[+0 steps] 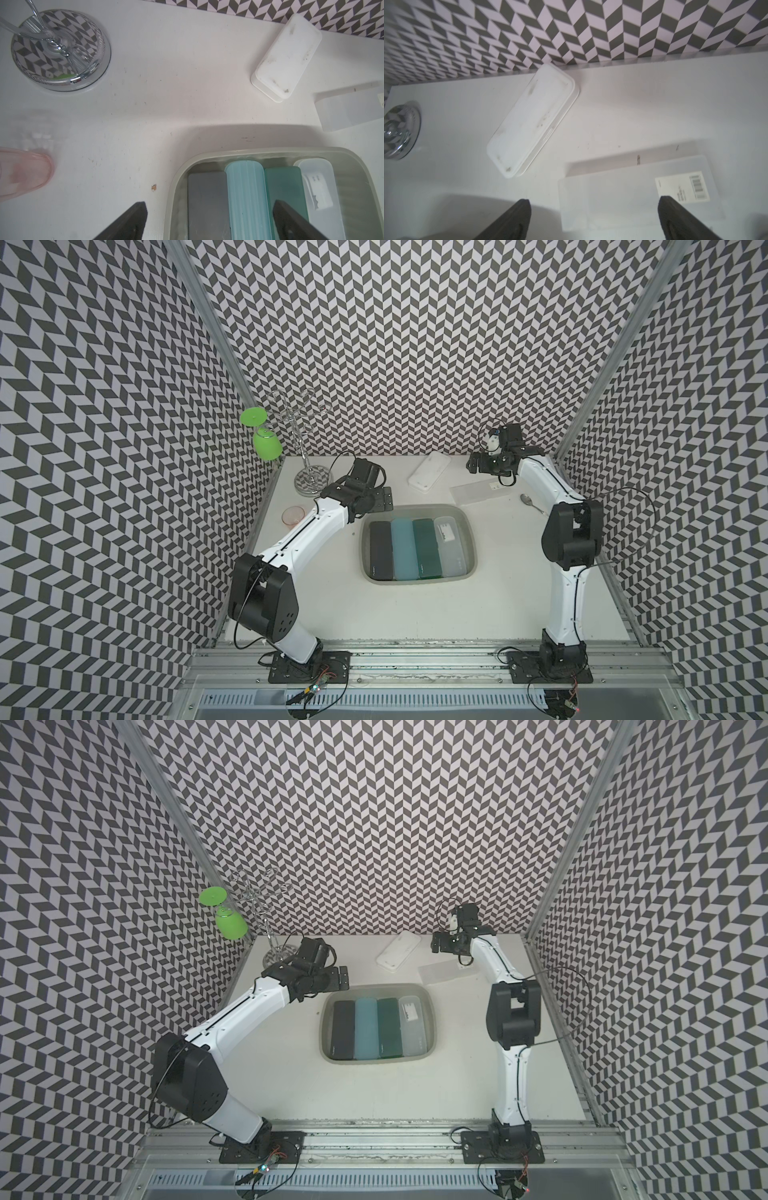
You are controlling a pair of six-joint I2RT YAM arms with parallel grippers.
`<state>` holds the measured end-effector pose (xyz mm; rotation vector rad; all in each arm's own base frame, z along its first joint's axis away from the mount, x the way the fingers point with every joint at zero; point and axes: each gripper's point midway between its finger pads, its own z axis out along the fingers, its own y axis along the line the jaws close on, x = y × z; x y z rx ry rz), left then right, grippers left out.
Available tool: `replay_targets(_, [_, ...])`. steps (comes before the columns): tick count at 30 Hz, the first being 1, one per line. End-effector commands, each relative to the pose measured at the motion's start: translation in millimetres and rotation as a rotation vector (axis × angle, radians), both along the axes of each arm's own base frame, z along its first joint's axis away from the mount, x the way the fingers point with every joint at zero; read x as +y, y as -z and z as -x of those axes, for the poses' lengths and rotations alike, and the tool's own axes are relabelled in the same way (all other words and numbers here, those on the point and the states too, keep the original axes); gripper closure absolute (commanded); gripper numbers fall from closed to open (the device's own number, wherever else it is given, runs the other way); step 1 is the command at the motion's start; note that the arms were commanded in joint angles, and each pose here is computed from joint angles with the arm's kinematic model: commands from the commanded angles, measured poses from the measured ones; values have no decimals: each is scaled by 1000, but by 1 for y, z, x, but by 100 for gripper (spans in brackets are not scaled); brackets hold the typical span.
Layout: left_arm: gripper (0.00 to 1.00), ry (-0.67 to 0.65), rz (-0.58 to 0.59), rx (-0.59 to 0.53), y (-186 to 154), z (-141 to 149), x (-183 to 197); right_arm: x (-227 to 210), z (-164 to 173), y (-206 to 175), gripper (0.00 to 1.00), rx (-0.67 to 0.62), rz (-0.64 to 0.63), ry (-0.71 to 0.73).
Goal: Put the pencil case into the storage box
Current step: Move the pencil case to the center of the board.
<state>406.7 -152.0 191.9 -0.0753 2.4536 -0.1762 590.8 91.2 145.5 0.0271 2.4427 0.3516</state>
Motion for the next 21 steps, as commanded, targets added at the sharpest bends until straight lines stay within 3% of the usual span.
replay_targets(1, [0, 23, -15, -54, -11, -19, 0, -16, -33, 17, 1, -33, 1, 78])
replay_targets(6, [1, 33, -38, -63, -15, -26, 3, -16, -57, 46, 0, -47, -28, 112])
replay_targets(13, [0, 30, -51, -50, -9, -24, 13, 20, -78, 67, 0, -110, -212, 23])
replay_targets(21, [1, 34, -63, -28, -1, -23, 20, 71, -54, 109, 1, 9, -276, -123])
